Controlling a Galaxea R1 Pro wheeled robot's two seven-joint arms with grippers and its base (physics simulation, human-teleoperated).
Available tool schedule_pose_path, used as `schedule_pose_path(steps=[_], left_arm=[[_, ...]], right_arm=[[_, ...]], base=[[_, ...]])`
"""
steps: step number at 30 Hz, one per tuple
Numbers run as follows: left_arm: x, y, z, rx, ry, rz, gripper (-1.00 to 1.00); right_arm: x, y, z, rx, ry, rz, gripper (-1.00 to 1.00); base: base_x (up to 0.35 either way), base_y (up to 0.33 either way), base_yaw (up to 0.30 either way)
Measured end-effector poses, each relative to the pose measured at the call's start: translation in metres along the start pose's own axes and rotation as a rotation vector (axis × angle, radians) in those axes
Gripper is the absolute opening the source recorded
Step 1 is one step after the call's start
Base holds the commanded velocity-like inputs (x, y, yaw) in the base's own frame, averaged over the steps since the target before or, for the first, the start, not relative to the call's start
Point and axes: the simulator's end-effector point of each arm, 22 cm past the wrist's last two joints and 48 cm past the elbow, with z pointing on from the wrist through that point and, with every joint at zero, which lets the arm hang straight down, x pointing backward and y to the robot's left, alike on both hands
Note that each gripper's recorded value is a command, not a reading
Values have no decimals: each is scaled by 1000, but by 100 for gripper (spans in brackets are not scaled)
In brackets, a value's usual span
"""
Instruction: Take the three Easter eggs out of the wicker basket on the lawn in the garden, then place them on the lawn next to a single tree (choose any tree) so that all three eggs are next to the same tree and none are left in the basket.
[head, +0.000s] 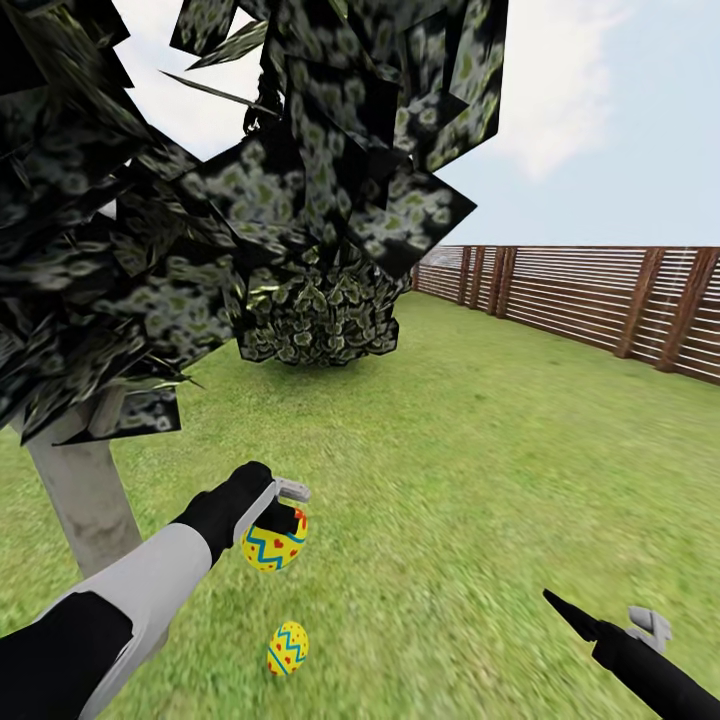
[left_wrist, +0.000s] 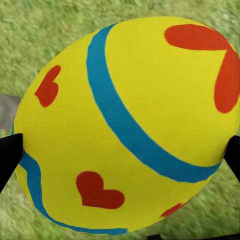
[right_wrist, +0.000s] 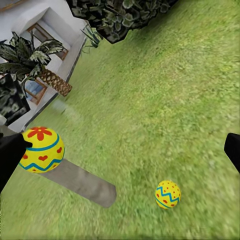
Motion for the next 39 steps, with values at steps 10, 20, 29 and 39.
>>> schedule_pose_path(steps=[10, 20, 29, 39], left_arm=[[5, -2, 13, 0, 0, 0, -100], [11, -2, 26, -1, -1, 0, -100], [28, -1, 46, -8, 28, -8, -100], [32, -4, 61, -7, 15, -8, -100]], right_arm=[[10, -10, 4, 1, 2, 0, 100], [20, -20, 7, 3, 1, -3, 100], [32, -28, 12, 2, 9, -3, 100], [43, -39, 16, 2, 9, -3, 100]], base=[[0, 0, 0], [0, 0, 0], [0, 0, 0], [0, 0, 8]])
